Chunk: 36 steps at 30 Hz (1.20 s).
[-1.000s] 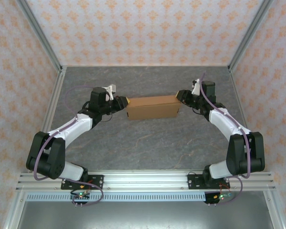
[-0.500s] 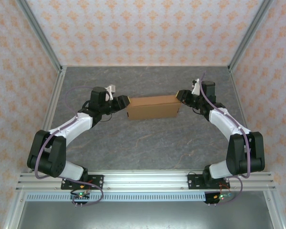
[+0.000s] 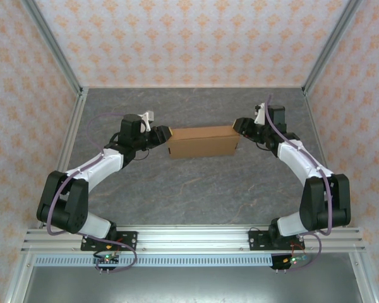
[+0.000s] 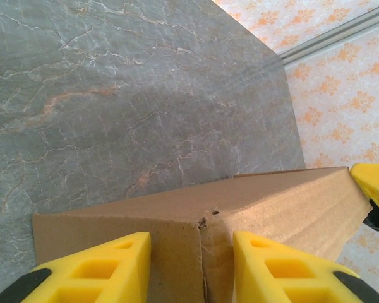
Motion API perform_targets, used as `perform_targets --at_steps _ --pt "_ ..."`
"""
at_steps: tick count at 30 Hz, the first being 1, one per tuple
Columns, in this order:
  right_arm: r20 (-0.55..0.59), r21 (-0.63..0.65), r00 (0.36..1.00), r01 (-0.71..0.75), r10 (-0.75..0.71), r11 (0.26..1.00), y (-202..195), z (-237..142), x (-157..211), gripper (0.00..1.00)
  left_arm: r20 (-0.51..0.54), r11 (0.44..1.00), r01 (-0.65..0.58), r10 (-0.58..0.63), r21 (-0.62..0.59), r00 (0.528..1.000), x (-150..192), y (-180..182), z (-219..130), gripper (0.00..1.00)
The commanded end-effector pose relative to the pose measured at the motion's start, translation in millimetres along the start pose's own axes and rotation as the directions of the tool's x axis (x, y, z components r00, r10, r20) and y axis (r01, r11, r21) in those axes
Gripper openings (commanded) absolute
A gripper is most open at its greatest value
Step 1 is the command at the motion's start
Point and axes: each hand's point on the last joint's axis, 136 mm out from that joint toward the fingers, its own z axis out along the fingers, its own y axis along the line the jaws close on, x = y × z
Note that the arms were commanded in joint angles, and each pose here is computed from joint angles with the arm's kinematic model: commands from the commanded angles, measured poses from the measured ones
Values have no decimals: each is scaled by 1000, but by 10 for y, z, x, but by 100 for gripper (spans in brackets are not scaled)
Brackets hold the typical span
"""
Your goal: Fold the paper box
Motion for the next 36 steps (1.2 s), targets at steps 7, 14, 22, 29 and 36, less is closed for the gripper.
perform_targets --at_steps 7,14,22,29,36 --pt "22 17 999 35 -36 999 150 -247 -164 57 -97 980 30 -50 -199 994 371 519 0 37" --pt "-35 -9 999 -7 7 1000 43 -231 45 56 -90 980 22 -40 -198 995 357 476 -17 37" --pt "-95 -45 994 -66 62 997 -80 -76 291 44 -82 980 12 -29 -201 996 348 437 -34 37" --pt "-105 -44 987 -124 119 991 -305 52 481 31 -90 973 -2 -19 -231 996 390 517 -39 37" --pt "-111 -52 974 -205 198 977 -531 183 606 20 -119 970 1 -31 -244 992 498 638 31 30"
